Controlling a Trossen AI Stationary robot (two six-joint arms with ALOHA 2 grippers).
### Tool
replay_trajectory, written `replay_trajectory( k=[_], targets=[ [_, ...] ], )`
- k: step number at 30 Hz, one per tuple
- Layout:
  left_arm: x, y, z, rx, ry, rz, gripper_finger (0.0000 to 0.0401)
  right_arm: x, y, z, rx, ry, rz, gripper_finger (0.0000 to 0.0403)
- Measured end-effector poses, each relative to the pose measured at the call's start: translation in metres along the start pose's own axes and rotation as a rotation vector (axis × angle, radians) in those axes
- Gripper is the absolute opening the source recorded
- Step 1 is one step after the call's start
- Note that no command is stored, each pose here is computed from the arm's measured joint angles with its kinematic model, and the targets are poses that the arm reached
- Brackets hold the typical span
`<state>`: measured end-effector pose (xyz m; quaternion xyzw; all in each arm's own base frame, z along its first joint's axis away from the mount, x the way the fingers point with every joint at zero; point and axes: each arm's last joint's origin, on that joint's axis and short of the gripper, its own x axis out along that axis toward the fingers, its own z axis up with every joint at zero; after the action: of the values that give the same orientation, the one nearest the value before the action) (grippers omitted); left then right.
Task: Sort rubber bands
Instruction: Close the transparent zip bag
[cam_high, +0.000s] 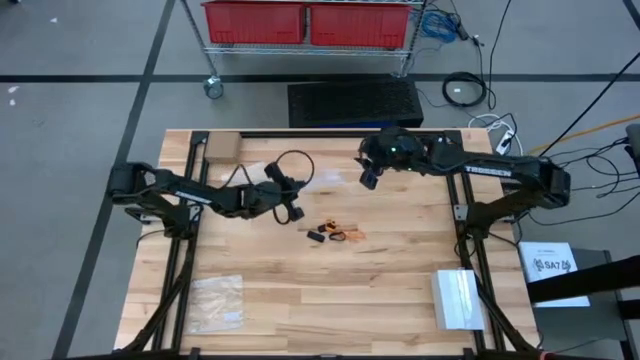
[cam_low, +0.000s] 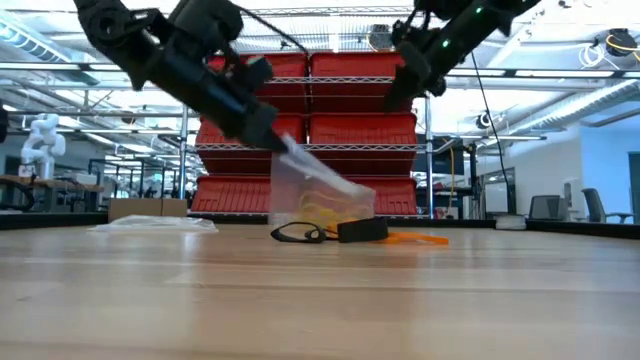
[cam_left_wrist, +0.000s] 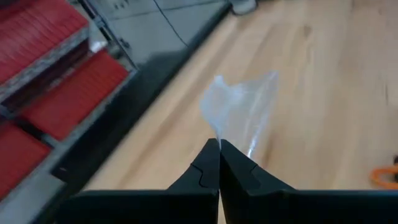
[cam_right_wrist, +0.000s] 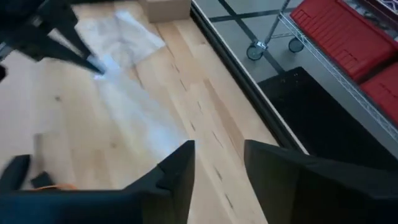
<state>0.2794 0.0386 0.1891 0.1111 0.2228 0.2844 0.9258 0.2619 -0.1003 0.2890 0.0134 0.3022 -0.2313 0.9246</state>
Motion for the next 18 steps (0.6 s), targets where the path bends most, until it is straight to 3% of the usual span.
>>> replay_trajectory(
  k=[3,11,18],
  targets=[
    [-0.009,0.009,0.017,0.023,-0.036,0.042,0.0,-0.011,0.003,0.0,0.028,0.001,0.016,0.0144],
    [-0.011,0.011,0.029,0.189,0.085,0.161,0.0,-0.01,0.029,-0.008,0.065,0.072,0.082,0.0146],
    [0.0,0.008,0.032,0.476,0.231,0.404,0.0,-0.004,0.039,-0.017,0.064,0.054,0.102,0.0146]
  ],
)
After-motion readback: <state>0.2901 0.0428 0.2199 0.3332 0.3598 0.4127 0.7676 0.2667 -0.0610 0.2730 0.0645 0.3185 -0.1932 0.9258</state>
